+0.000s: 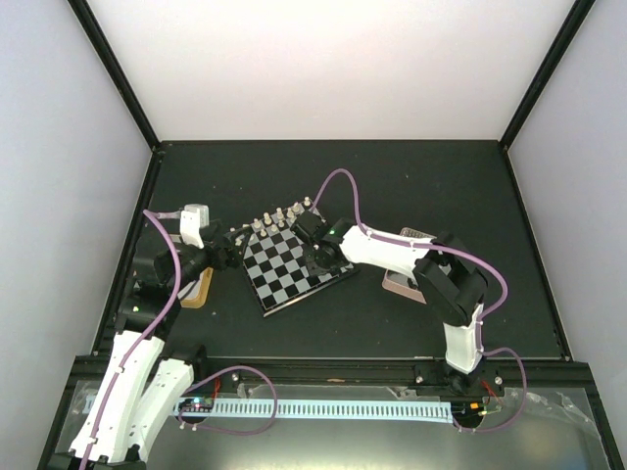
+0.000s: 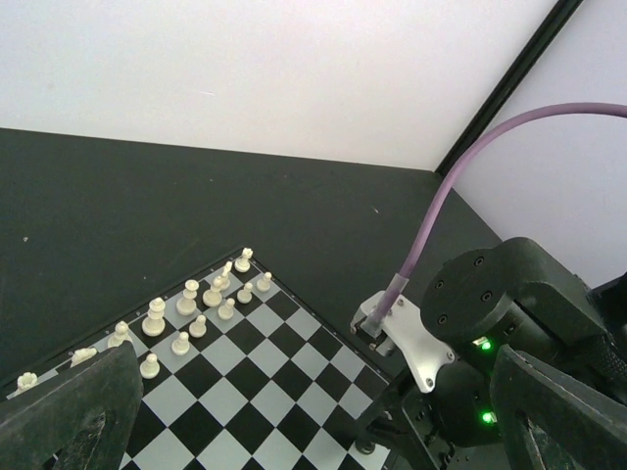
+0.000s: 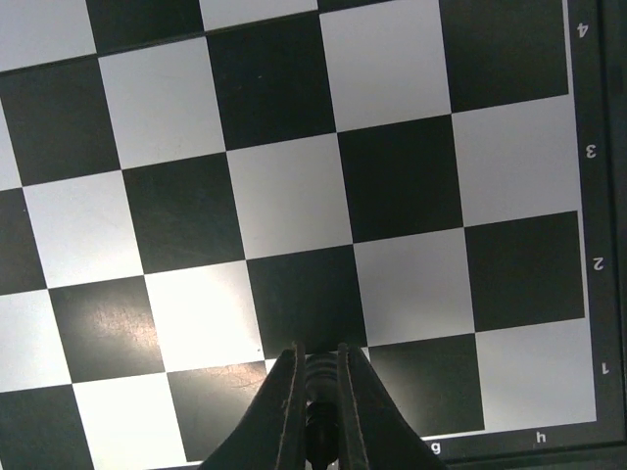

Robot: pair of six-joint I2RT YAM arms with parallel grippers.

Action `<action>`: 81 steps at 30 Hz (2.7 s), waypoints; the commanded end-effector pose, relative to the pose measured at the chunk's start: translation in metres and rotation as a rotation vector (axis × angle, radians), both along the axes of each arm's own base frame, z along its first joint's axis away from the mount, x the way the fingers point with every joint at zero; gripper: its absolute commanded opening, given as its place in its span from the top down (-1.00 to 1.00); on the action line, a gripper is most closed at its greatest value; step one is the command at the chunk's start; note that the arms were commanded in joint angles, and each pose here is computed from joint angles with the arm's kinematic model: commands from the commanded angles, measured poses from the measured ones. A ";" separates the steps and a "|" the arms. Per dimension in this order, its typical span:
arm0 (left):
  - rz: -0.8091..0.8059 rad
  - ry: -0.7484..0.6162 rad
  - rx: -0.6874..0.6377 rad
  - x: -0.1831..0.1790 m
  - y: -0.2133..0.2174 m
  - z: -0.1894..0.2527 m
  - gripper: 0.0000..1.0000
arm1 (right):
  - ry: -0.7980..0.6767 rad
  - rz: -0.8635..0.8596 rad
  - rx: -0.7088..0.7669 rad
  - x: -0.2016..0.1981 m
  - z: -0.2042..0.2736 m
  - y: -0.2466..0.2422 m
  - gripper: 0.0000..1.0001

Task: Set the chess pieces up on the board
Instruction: Place the chess piece on the chessboard, then pick up the chess piece from the storage box.

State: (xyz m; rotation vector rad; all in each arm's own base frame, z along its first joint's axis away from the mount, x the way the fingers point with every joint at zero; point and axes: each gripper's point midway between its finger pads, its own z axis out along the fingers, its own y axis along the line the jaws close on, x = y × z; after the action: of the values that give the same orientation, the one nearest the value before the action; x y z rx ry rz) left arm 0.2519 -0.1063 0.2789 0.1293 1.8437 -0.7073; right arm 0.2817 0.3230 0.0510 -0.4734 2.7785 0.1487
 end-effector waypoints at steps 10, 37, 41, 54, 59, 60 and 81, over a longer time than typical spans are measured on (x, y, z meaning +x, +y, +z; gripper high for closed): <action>0.014 -0.024 0.009 0.000 0.004 0.007 -0.98 | 0.067 -0.001 -0.006 -0.022 -0.006 -0.007 0.87; 0.010 -0.017 0.005 0.000 0.003 0.006 -0.98 | -0.150 -0.170 0.124 0.008 0.077 -0.048 0.37; 0.008 -0.013 0.002 -0.001 0.002 0.006 -0.98 | -0.199 -0.336 0.108 0.016 0.084 -0.117 0.38; -0.020 0.011 -0.022 0.000 -0.003 0.005 -0.98 | -0.115 -0.624 0.095 0.035 0.026 -0.250 0.31; -0.026 0.018 -0.020 0.001 -0.004 0.004 -0.98 | -0.089 -0.619 0.057 0.051 0.008 -0.253 0.37; -0.025 0.017 -0.019 0.001 -0.004 0.004 -0.98 | -0.085 -0.619 0.049 0.053 0.005 -0.253 0.39; -0.017 0.009 -0.011 0.003 -0.003 0.005 -0.98 | -0.049 -0.579 -0.001 0.052 -0.005 -0.255 0.94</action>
State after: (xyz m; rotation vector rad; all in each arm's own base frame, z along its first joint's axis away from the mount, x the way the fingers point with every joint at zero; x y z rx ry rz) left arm 0.2550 -0.1098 0.2715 0.1293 1.8765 -0.7315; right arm 0.3267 0.0702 0.0289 0.3387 2.7821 -0.0014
